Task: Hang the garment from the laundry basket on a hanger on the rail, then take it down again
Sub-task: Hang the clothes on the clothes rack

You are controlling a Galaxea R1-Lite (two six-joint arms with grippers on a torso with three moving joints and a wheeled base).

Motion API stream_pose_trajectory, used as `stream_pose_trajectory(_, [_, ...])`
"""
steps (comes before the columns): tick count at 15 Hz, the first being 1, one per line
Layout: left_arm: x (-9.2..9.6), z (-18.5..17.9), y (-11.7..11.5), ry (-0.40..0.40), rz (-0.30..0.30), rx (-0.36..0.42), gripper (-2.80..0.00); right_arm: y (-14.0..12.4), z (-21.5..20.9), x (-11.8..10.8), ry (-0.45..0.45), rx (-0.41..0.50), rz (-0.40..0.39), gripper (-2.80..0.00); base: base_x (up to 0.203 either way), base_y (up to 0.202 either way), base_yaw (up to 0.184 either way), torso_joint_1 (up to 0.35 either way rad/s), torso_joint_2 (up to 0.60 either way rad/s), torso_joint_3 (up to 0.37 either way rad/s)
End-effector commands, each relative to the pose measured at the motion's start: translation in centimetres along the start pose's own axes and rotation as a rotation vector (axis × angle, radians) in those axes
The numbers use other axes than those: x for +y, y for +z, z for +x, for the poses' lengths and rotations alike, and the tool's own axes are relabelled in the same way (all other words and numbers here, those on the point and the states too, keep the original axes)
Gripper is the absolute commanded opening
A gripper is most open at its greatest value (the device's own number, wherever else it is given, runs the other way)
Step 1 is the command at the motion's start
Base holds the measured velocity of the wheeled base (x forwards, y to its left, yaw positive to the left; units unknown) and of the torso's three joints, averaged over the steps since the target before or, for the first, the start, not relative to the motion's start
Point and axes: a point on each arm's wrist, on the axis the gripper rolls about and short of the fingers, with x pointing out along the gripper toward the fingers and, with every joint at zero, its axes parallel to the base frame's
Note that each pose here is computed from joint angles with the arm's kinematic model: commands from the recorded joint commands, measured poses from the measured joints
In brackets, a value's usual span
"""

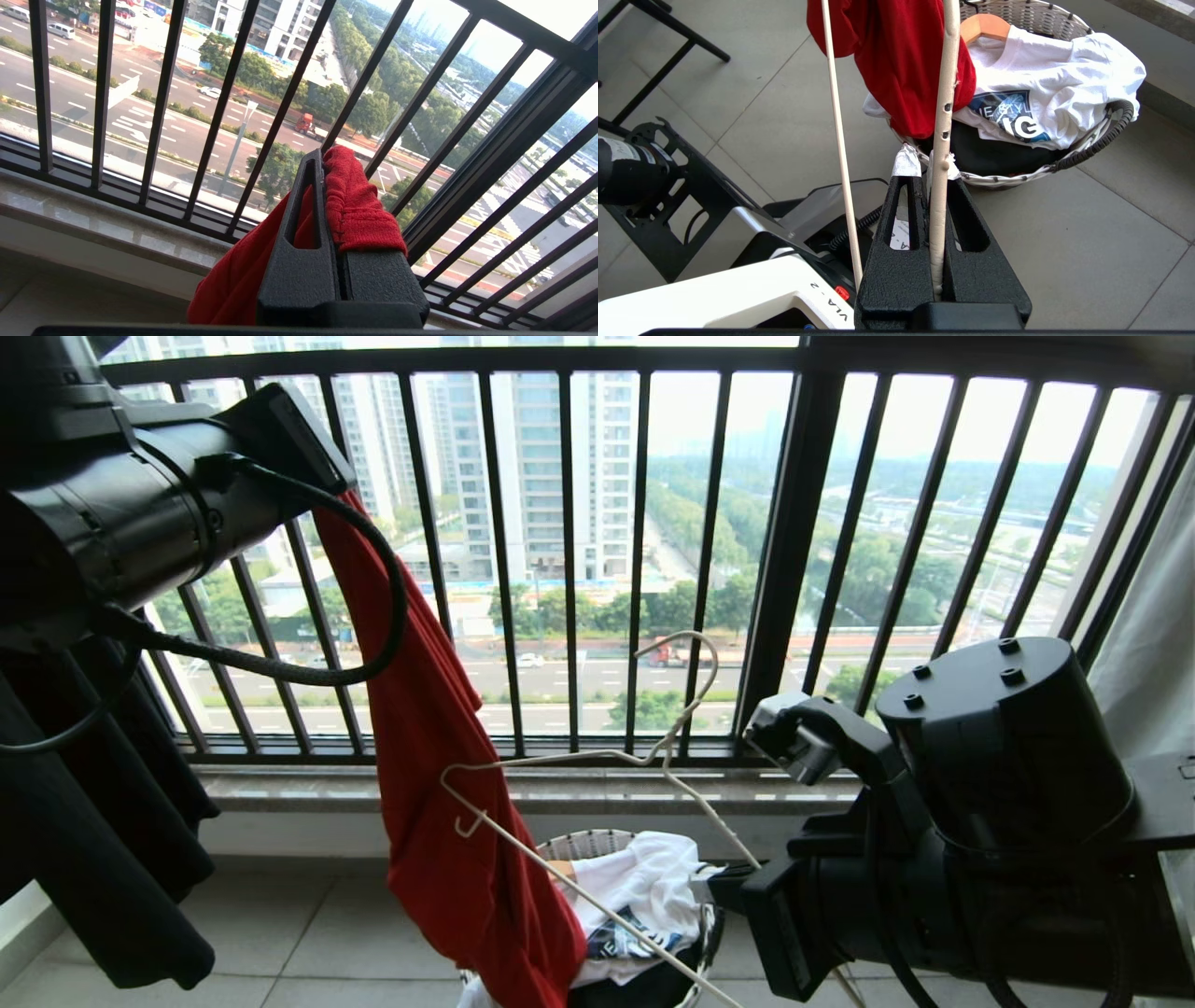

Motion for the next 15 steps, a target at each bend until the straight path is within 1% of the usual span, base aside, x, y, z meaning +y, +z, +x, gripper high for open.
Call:
stream_pose_trajectory(1, [-0.1, 0.5, 0.3, 0.039, -0.01, -0.026, -2.8, 0.6, -0.8, -1.0, -0.029, -0.03, 0.011, -2.8, 0.0, 0.0, 0.0, 0.0, 0.0, 0.0])
stream_pose_trajectory(3, [-0.2, 1.2, -0.2, 0.084, -0.001, -0.032, -2.8, 0.8, -1.2, -1.2, -0.034, -0.041, 0.008, -2.8, 0.0, 0.0, 0.0, 0.0, 0.0, 0.0])
stream_pose_trajectory(5, [-0.2, 1.5, -0.6, 0.091, 0.005, -0.025, -2.8, 0.9, -1.3, -1.6, -0.047, -0.047, 0.013, -2.8, 0.0, 0.0, 0.0, 0.0, 0.0, 0.0])
stream_pose_trajectory(7, [-0.3, 1.6, -0.5, 0.107, 0.004, -0.034, -2.8, 1.1, -1.3, -2.4, -0.075, -0.054, 0.008, -2.8, 0.0, 0.0, 0.0, 0.0, 0.0, 0.0])
stream_pose_trajectory(8, [-0.3, 1.9, -0.7, 0.115, 0.01, -0.03, -2.8, 1.4, -1.4, -2.8, -0.088, -0.063, 0.01, -2.8, 0.0, 0.0, 0.0, 0.0, 0.0, 0.0])
stream_pose_trajectory(10, [-0.4, 2.7, -1.8, 0.137, 0.028, -0.013, -2.8, 1.5, -2.2, -2.8, -0.092, -0.055, 0.012, -2.8, 0.0, 0.0, 0.0, 0.0, 0.0, 0.0])
stream_pose_trajectory(12, [-0.6, 3.9, -3.2, 0.175, 0.051, 0.004, -2.8, 1.6, -4.1, -2.3, -0.059, -0.064, 0.002, -2.8, 0.0, 0.0, 0.0, 0.0, 0.0, 0.0])
stream_pose_trajectory(13, [-0.7, 4.6, -4.0, 0.202, 0.064, 0.011, -2.8, 1.5, -5.1, -2.0, -0.022, -0.067, -0.005, -2.8, 0.0, 0.0, 0.0, 0.0, 0.0, 0.0])
stream_pose_trajectory(15, [-0.8, 5.6, -5.5, 0.225, 0.085, 0.035, -2.8, 1.1, -6.4, -0.7, 0.089, -0.053, -0.032, -2.8, 0.0, 0.0, 0.0, 0.0, 0.0, 0.0])
